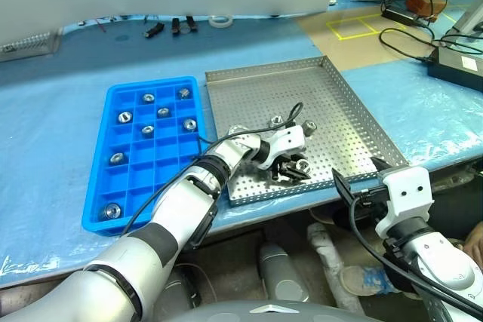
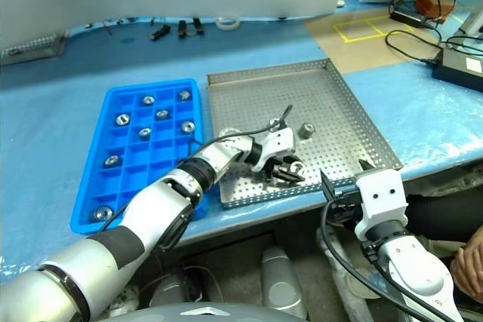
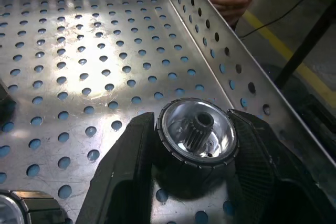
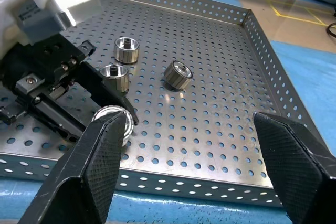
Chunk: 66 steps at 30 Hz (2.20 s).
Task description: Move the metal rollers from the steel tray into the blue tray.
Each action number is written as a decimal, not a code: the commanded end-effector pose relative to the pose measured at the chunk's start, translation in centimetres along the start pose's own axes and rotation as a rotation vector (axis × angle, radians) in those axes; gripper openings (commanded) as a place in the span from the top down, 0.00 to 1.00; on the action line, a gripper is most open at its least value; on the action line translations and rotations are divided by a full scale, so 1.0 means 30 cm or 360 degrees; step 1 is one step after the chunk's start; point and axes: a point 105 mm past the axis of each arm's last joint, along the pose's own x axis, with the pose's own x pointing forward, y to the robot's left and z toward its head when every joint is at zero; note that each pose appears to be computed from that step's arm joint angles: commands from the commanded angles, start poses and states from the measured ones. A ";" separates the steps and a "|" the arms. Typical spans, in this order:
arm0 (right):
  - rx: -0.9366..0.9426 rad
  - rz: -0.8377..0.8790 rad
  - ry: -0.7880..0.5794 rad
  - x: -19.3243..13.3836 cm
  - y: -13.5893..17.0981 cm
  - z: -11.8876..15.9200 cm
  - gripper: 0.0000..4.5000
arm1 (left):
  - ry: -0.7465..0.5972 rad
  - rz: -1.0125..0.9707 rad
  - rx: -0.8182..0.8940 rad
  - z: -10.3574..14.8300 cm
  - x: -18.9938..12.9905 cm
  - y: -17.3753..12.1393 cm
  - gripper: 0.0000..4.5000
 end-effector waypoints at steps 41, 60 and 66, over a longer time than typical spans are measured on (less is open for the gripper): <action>-0.0267 0.1366 -0.0609 0.415 0.292 0.307 0.09 | -0.0006 0.1234 -0.0303 -0.141 -0.703 -0.041 0.59; -0.0241 0.1230 -0.0564 0.405 0.253 0.279 0.09 | -0.0130 0.1114 -0.0280 -0.058 -0.702 0.014 0.18; -0.0220 0.1027 -0.0472 0.409 0.151 0.233 0.09 | -0.0368 0.0819 -0.0174 0.096 -0.662 -0.009 0.18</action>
